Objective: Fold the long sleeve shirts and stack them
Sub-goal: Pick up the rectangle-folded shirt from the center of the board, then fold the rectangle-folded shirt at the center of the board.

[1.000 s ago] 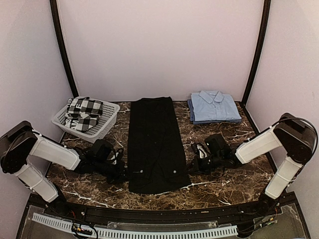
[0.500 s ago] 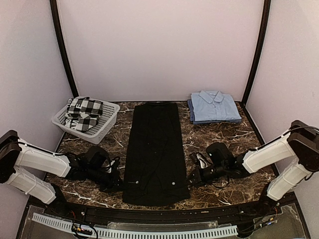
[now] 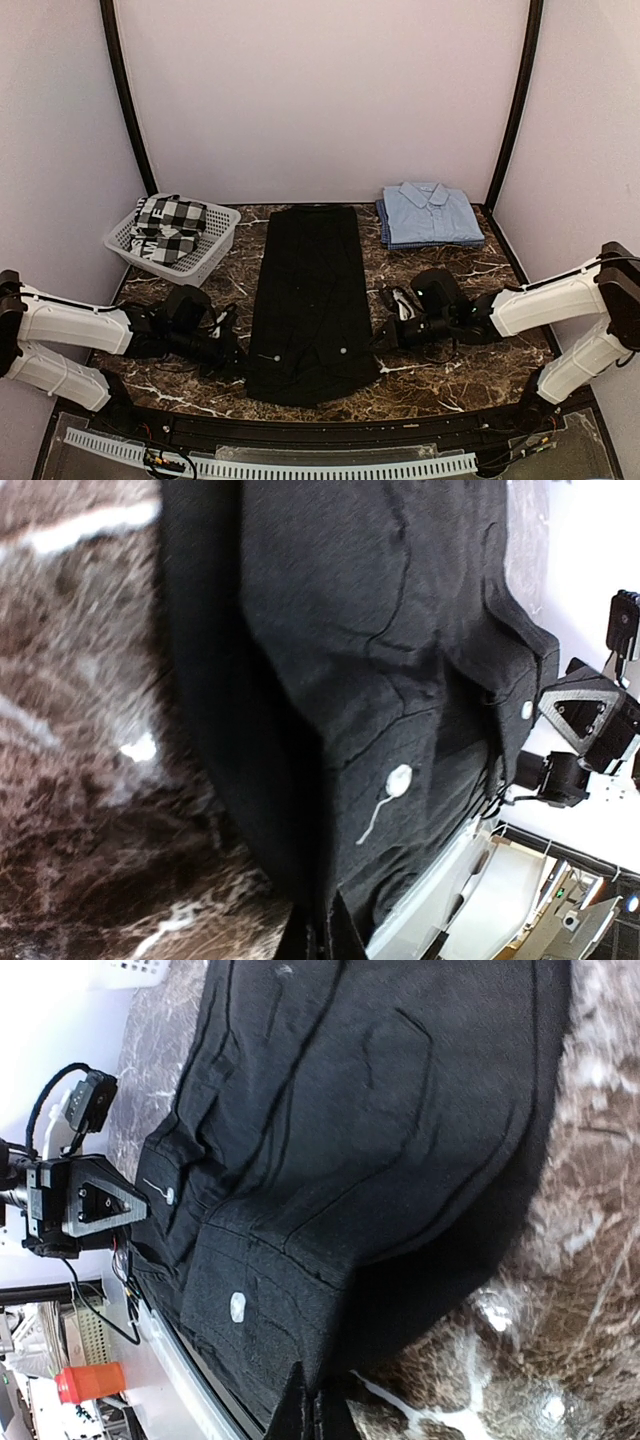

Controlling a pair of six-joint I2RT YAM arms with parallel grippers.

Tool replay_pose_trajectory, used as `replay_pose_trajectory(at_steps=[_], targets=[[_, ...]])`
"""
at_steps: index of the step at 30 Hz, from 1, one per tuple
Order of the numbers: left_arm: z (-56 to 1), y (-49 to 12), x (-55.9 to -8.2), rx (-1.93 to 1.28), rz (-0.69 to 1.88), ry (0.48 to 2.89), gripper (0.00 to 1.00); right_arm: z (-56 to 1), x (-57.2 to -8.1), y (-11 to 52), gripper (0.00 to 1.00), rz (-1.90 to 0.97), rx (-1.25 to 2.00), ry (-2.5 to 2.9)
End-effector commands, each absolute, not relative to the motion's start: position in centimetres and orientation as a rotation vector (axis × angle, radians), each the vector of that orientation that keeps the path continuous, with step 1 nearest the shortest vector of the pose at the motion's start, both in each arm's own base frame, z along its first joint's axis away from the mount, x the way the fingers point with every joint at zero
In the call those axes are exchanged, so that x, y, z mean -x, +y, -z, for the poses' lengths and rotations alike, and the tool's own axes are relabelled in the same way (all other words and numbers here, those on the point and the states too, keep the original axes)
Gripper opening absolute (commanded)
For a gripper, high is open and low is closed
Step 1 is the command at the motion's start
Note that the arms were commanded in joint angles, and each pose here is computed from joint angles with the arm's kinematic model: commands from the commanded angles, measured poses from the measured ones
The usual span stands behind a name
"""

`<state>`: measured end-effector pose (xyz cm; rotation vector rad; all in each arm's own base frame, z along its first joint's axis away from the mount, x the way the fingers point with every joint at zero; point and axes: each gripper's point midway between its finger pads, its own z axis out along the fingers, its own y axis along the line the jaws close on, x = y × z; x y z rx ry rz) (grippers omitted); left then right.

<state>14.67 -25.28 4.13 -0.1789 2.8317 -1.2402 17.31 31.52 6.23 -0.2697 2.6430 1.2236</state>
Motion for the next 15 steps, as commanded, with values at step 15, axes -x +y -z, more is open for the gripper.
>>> replay_pose_trajectory(at_steps=[15], targets=[[-10.2,-27.1,-24.2,0.299,1.416,2.532,0.00,-10.2,-26.6,33.5,0.00,-1.171,0.146,2.454]])
